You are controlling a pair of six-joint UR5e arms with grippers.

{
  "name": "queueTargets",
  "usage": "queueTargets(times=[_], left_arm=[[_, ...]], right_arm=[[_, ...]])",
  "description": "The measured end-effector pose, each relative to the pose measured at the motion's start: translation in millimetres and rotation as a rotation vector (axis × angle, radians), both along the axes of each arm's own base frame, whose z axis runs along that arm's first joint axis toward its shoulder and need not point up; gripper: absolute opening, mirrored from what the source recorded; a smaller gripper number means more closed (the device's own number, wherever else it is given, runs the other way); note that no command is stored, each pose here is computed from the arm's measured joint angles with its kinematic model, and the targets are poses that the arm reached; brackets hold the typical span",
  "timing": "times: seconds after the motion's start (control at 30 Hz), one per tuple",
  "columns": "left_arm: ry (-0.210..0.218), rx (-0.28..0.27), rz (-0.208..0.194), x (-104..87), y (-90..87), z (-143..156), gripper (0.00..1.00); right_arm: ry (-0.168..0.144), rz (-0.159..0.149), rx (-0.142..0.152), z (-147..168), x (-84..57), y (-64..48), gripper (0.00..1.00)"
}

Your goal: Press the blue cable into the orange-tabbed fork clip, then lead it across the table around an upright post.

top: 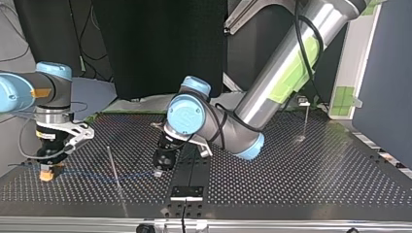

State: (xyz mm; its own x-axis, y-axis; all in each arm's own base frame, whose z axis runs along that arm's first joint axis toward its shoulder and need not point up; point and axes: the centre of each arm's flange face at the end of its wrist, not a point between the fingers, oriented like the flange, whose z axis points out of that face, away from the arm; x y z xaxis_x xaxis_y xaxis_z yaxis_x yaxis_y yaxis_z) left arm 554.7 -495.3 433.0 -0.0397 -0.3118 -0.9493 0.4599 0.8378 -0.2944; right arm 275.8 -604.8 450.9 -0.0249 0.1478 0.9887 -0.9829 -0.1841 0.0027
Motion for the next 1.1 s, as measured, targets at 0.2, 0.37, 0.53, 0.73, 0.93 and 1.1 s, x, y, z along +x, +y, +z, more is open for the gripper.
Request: queueTargets(times=[0.2,0.37,0.53,0.73,0.93,1.1], left_arm=[[0.019,-0.001,-0.016,0.9,-8.3,-15,0.0],[0.029,0.003,-0.022,1.5,-12.7,-24,0.0],[0.037,0.006,-0.023,3.1,-14.7,-31,0.0],[0.062,0.022,-0.028,6.4,-22.1,-55,0.0],[0.085,0.036,-0.024,10.5,-26.7,-77,0.0],[0.089,0.038,-0.022,11.0,-27.5,-80,0.0]], right_arm=[[-0.001,-0.001,0.02,-12,-3.7,-4.9,0.0],[0.001,0.0,0.05,-31,-3.4,-11.4,0.0],[0.005,0.0,0.08,-51,-2.4,-17.7,0.0],[0.009,-0.003,0.126,-79,-2.0,-20.9,0.0],[0.013,0.003,0.164,-104,2.1,-24.6,0.0],[0.019,0.004,0.192,-123,3.4,-26.3,0.0]])
